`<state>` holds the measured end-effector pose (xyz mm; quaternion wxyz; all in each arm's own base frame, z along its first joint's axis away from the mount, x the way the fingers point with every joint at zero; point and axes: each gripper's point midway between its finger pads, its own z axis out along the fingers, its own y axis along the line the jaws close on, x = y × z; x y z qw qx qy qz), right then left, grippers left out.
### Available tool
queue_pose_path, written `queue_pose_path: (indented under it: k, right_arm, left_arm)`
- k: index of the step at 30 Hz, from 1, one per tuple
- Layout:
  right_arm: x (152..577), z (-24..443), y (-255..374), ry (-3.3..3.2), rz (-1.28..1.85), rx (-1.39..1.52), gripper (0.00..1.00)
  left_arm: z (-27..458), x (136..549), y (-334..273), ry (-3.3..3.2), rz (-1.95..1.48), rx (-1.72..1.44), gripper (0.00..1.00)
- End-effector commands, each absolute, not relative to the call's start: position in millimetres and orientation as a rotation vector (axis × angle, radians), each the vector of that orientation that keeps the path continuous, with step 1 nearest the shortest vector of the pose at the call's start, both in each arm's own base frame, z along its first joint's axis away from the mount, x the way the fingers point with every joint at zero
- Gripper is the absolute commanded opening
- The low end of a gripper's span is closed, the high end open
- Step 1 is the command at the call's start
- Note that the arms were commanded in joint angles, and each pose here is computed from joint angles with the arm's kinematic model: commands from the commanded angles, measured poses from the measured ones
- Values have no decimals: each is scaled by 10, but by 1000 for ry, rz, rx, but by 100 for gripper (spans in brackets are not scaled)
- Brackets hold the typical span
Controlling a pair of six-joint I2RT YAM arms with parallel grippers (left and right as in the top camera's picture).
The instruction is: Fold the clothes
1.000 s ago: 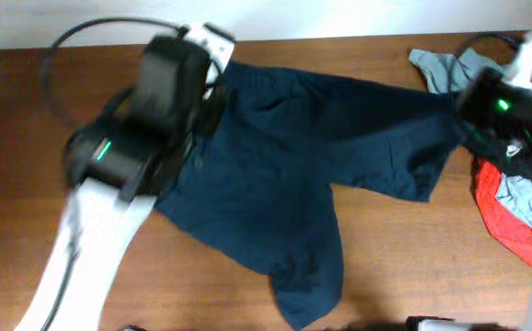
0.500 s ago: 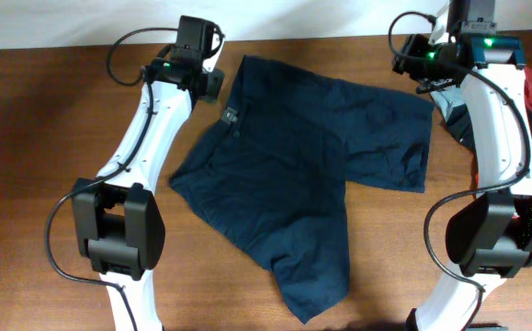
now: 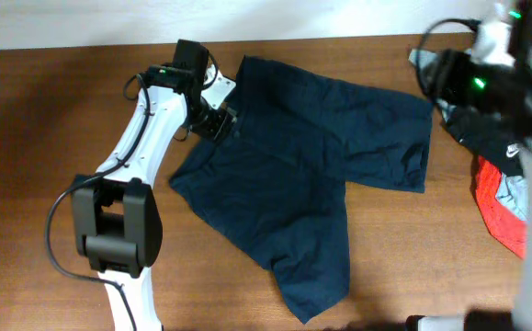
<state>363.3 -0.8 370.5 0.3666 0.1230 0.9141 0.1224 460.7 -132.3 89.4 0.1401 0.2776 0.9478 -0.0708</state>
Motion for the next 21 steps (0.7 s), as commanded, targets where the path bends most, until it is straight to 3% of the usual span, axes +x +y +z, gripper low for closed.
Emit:
queue_pose_path:
  k: [1, 3, 7, 8, 9, 10, 11, 12, 14, 18, 21]
  right_arm:
    - [3198, 4055, 48, 2266, 316, 278, 65]
    - [2985, 4159, 67, 2241, 314, 271, 66]
    - [2673, 4234, 97, 2230, 313, 268, 66]
    - [2639, 4218, 101, 2239, 314, 271, 66]
    - [2627, 4199, 102, 2249, 314, 273, 66]
    - [2635, 4165, 95, 2264, 311, 279, 66]
    - [2643, 4145, 89, 2272, 307, 283, 66]
    - [2664, 4087, 81, 2298, 304, 291, 67]
    - [2695, 3993, 84, 2339, 309, 300, 69]
    - [2829, 3326, 134, 2633, 315, 314, 72]
    - [2929, 2872, 253, 2794, 327, 293, 72]
  left_arm:
    - [438, 4608, -1457, 2741, -299, 936, 31]
    - [327, 4586, -1560, 2703, -384, 1025, 27]
    - [-85, 4491, -1617, 2754, -478, 1068, 28]
    - [-199, 4449, -1607, 2783, -488, 1071, 25]
    - [-275, 4423, -1598, 2805, -493, 1065, 11]
    - [-369, 4460, -1437, 2904, -382, 917, 1]
    - [-404, 4502, -1293, 2963, -276, 795, 1]
    - [-447, 4585, -864, 3060, 6, 447, 1]
    - [-440, 4589, -538, 3096, 146, 169, 0]
    - [-449, 4494, 132, 3147, 31, -293, 0]
    - [-446, 4408, 369, 3167, 26, -391, 0]
